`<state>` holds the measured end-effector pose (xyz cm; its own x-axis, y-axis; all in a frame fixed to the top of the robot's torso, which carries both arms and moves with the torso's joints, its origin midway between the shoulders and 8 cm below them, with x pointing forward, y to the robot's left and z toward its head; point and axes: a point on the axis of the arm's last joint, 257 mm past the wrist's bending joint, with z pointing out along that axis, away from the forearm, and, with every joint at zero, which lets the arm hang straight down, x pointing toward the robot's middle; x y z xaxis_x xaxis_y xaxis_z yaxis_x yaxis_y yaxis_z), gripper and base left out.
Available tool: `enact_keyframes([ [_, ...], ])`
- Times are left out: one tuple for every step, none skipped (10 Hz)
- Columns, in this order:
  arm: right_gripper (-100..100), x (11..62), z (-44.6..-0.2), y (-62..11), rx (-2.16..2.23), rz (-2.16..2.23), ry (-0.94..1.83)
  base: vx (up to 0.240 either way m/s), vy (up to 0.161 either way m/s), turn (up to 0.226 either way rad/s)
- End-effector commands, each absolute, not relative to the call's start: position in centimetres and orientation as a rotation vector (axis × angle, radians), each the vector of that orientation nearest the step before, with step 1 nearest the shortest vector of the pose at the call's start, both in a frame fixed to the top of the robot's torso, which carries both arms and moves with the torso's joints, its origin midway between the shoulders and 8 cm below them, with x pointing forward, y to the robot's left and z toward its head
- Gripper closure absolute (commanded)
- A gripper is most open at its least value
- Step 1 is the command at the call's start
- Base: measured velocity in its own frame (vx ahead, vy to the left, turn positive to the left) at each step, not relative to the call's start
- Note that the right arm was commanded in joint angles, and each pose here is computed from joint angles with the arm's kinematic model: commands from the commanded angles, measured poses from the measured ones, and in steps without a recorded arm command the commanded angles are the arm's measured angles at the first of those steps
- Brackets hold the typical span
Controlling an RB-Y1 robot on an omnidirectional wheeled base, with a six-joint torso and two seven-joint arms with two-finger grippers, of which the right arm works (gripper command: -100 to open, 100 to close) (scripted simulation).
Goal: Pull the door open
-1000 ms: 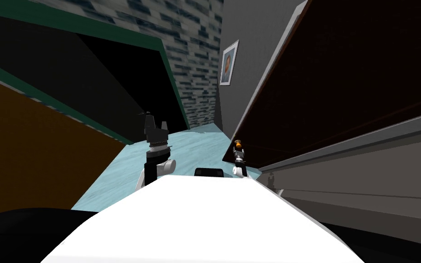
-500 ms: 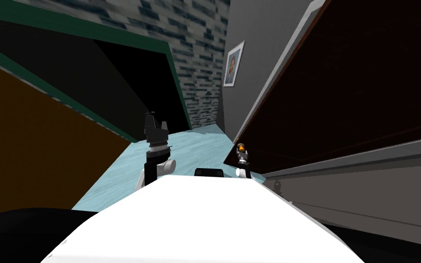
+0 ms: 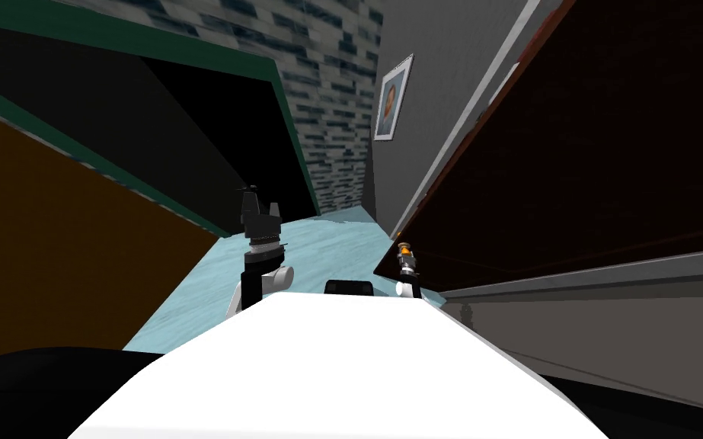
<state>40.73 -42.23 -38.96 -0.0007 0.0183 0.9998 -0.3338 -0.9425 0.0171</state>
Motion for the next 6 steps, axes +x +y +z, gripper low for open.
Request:
enact_keyframes([
  [100,40.72,-39.18,-41.77,2.034,2.034,-0.331,-0.017,0.001,0.004],
  [100,40.72,-39.18,-41.77,2.034,2.034,-0.331,-0.009,0.003,-0.005],
  [100,40.72,-39.18,-41.77,2.034,2.034,-0.331,0.000,0.000,0.000],
  [100,40.34,-39.14,-42.21,2.039,2.041,-0.315,-0.090,-0.024,0.139],
  [100,40.25,-39.13,-42.22,2.042,2.045,-0.310,-0.158,-0.051,0.132],
  [100,40.07,-39.10,-42.24,2.047,2.054,-0.299,-0.189,-0.038,0.136],
])
